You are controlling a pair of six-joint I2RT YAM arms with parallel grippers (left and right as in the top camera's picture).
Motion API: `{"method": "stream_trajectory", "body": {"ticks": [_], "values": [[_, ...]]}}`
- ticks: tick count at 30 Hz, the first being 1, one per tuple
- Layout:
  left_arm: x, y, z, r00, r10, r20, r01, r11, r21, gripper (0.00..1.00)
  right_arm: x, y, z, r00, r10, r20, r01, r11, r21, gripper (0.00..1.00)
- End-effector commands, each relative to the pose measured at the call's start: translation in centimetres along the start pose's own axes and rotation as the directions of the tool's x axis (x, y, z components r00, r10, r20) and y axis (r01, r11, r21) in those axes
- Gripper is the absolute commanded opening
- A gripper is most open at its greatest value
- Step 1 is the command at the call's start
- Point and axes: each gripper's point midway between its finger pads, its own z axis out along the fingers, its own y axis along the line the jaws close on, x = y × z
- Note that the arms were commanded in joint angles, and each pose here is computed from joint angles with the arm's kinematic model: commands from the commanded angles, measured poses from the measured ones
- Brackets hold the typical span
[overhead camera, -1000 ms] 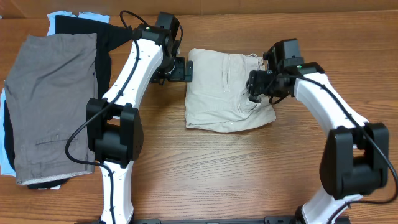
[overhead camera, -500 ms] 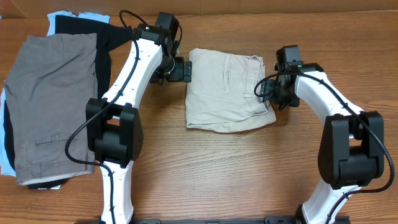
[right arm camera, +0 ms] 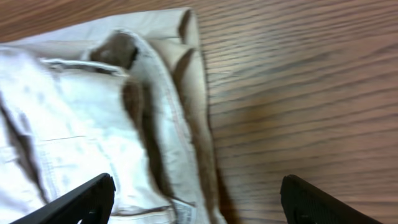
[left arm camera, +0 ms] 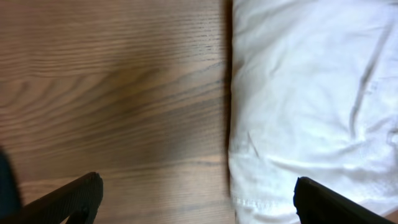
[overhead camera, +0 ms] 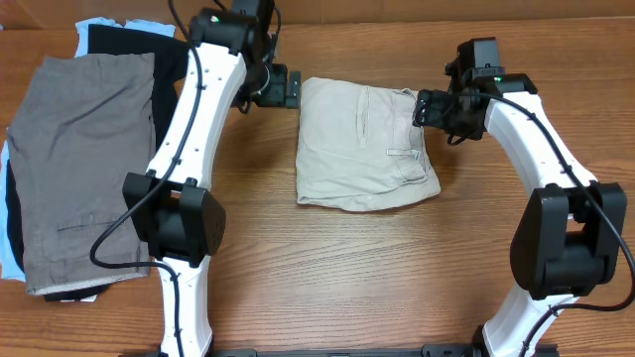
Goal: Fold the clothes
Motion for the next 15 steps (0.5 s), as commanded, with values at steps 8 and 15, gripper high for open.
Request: {"method": "stream_trajectory", "body": {"ticks": [8,15], "values": [[0.3,-0.3,-10.9,0.989,0.065,0.131,-0.066,0.998,0.006,1.0,2.9,1.6,5.1,0.985,0.013,-0.171,-0.036,0.99,-0.134,0.96],[0.5,-2.3,-18.3,0.943,0.079,0.323,-0.114,0.989,0.092,1.0,4.1,2.1,6.3,0.977,0.016,-0.215,-0.055,0.983,-0.176,0.93]]}}
